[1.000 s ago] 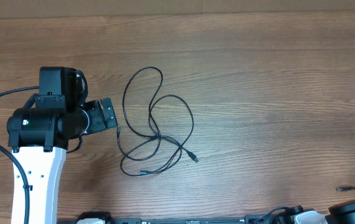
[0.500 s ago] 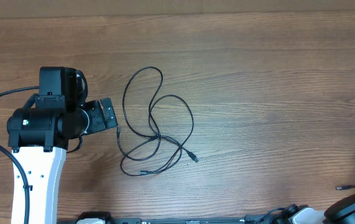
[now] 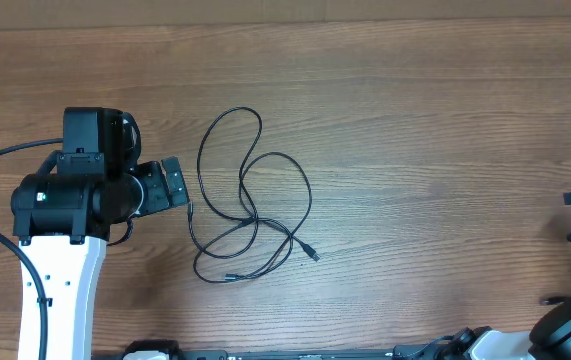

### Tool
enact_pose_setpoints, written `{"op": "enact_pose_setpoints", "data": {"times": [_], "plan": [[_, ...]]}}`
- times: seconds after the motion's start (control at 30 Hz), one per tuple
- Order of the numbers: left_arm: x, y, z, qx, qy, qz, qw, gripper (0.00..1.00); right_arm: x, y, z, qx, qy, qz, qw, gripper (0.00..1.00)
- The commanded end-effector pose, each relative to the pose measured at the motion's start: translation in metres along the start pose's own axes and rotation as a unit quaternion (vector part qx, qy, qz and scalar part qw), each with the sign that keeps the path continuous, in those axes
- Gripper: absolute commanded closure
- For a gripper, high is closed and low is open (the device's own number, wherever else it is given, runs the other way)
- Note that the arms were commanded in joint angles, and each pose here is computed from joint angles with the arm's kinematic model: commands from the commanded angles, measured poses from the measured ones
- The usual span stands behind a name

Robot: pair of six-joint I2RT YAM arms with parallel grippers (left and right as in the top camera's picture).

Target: Untangle cables

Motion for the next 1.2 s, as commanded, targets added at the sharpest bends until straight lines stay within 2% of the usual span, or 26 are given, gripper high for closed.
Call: {"op": "enact_pose_setpoints", "data": {"times": [0.0,0.23,0.33,0.5,0.6,0.77,0.9,1.17], "plan": [[-0.001,0.0,-0.001,-0.007,0.001,0.0,1.0,0.0,-0.009,-0.001,0.006,0.01,0.011,0.009,1.0,0.05],[-0.001,0.0,-0.001,-0.007,0.001,0.0,1.0,0.0,-0.019,-0.002,0.01,0.011,0.023,0.01,1.0,0.05],[-0.001,0.0,-0.001,-0.007,0.001,0.0,1.0,0.0,-0.019,0.014,0.005,0.047,0.015,-0.039,0.998,0.05],[-0.001,0.0,-0.001,-0.007,0.001,0.0,1.0,0.0,-0.018,0.027,0.003,0.059,0.011,-0.082,0.995,0.05],[-0.001,0.0,-0.001,-0.007,0.001,0.0,1.0,0.0,-0.014,0.045,0.009,0.106,0.02,-0.137,0.985,0.05],[-0.001,0.0,-0.001,-0.007,0.001,0.0,1.0,0.01,0.001,0.102,0.036,0.206,0.041,-0.262,0.942,0.04],[-0.001,0.0,-0.001,-0.007,0.001,0.0,1.0,0.0,0.003,0.139,0.067,0.286,0.058,-0.278,0.915,0.03],[-0.001,0.0,-0.001,-0.007,0.001,0.0,1.0,0.0,0.021,0.215,0.167,0.446,0.109,-0.319,0.829,0.02]]}}
Point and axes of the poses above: each gripper's point midway between its finger pads, its own x axis back along the fingers, its own y axis along the line the jaws close on, z = x × y, the point moved 2 cm from there along x, back along the fingers, and after that the axes turned 14 degrees about x, right-handed, at the moved point
